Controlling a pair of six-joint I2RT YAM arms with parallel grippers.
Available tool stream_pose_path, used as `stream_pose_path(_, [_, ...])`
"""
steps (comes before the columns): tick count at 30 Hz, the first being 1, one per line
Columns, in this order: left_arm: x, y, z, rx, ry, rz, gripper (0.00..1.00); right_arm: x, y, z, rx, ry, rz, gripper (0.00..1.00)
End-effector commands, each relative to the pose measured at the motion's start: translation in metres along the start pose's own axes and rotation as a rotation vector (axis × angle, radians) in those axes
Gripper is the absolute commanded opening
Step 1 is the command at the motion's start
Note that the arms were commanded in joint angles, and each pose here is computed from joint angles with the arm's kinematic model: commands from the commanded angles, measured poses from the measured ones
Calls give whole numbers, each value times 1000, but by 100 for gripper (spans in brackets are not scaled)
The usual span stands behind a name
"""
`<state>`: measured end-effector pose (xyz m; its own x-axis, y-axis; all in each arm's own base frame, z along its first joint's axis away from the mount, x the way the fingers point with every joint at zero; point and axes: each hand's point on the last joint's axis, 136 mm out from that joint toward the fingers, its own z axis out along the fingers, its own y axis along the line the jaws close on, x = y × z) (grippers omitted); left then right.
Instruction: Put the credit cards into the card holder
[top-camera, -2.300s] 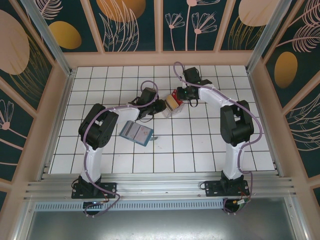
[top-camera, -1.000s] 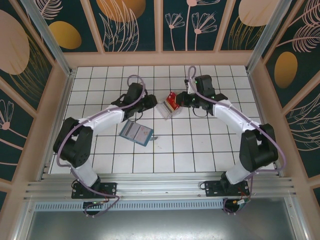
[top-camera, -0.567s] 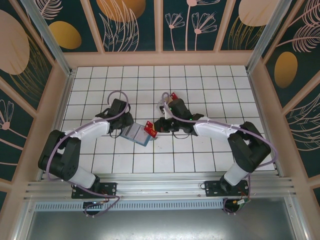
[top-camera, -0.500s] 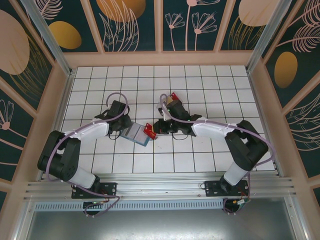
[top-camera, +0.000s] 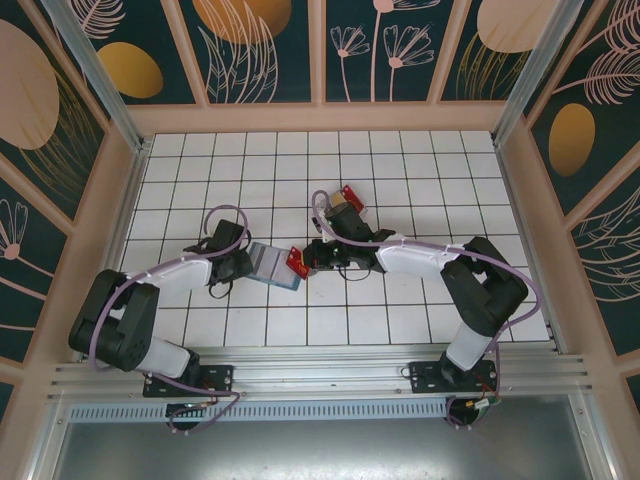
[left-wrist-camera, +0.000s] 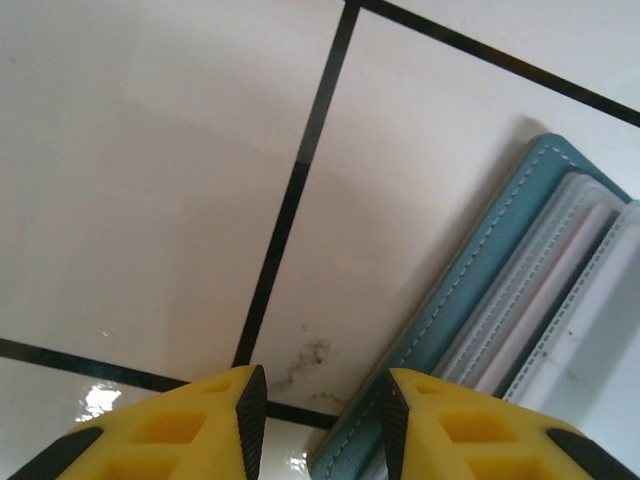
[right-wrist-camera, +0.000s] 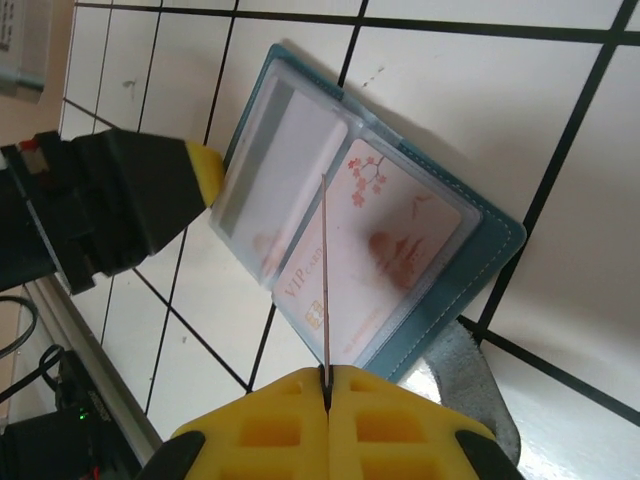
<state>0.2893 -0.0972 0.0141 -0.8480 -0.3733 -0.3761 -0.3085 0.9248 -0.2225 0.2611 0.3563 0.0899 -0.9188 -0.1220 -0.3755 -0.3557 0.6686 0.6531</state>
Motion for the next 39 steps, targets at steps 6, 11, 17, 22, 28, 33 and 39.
stream_pose_path(6, [54, -21, -10, 221, 147, -117, 34, -22, -6, -7, 31, -54, -9, 6])
stream_pose_path(11, [63, -37, -25, 278, 155, -119, 33, -33, -10, -12, 29, -75, -1, 6])
stream_pose_path(17, [32, -29, -50, 204, 28, -101, 34, -40, 3, -18, -17, -89, -21, 6])
stream_pose_path(22, [0, -69, -85, 402, -69, -134, 36, -46, 20, -23, -92, -107, -41, 7])
stream_pose_path(28, [-21, -123, -125, 748, -118, -192, 35, -60, 53, -41, -245, -174, -49, 7])
stream_pose_path(33, [-27, -142, -146, 914, -131, -211, 33, -72, 68, -61, -383, -224, 1, 7])
stream_pose_path(39, [-26, -150, -150, 967, -114, -210, 33, -76, 76, -73, -478, -232, 37, 7])
